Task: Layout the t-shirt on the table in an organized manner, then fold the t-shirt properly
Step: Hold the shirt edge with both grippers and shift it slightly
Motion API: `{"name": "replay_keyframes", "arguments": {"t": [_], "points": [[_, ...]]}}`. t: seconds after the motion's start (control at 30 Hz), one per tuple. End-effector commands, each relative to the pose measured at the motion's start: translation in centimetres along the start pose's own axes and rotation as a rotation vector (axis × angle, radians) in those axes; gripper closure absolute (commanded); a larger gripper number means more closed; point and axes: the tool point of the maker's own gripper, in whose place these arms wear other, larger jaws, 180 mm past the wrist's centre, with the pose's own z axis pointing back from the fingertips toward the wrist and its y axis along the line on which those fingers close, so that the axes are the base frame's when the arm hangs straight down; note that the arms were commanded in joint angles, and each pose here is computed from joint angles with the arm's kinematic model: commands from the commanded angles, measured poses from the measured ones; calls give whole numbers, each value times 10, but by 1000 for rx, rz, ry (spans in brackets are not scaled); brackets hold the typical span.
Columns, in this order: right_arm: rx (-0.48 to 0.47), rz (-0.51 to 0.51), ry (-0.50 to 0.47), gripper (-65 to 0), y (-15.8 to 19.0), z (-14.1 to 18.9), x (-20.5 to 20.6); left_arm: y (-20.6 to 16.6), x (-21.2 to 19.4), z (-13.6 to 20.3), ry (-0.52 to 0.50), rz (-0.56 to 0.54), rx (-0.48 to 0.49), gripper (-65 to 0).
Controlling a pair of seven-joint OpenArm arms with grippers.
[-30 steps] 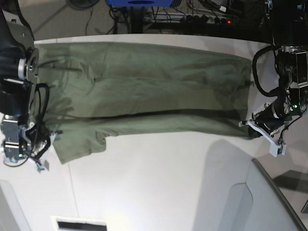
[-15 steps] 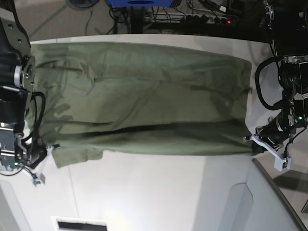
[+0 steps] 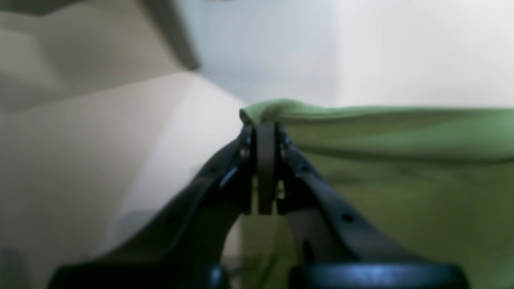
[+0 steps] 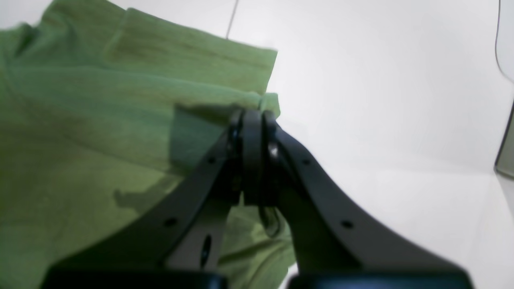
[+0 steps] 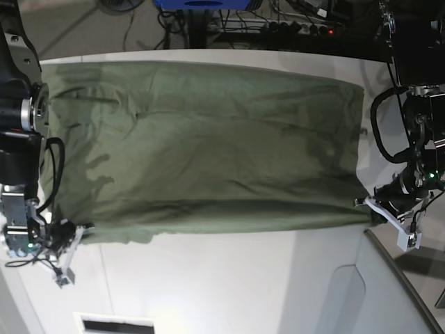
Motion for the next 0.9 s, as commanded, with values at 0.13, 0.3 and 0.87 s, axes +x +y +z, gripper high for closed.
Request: {"name": "replay_keyframes", "arguments": {"t": [0.13, 0.3, 0.87], "points": [[-28, -2, -78, 0, -15, 9, 25, 4, 22, 4, -66, -11, 19, 0], [-21, -3, -59, 0, -11, 5, 14, 2, 21, 4, -65, -11, 17, 0], [-32, -10, 78, 0, -18, 1, -48, -9, -32, 3, 84, -21, -11, 0]]}}
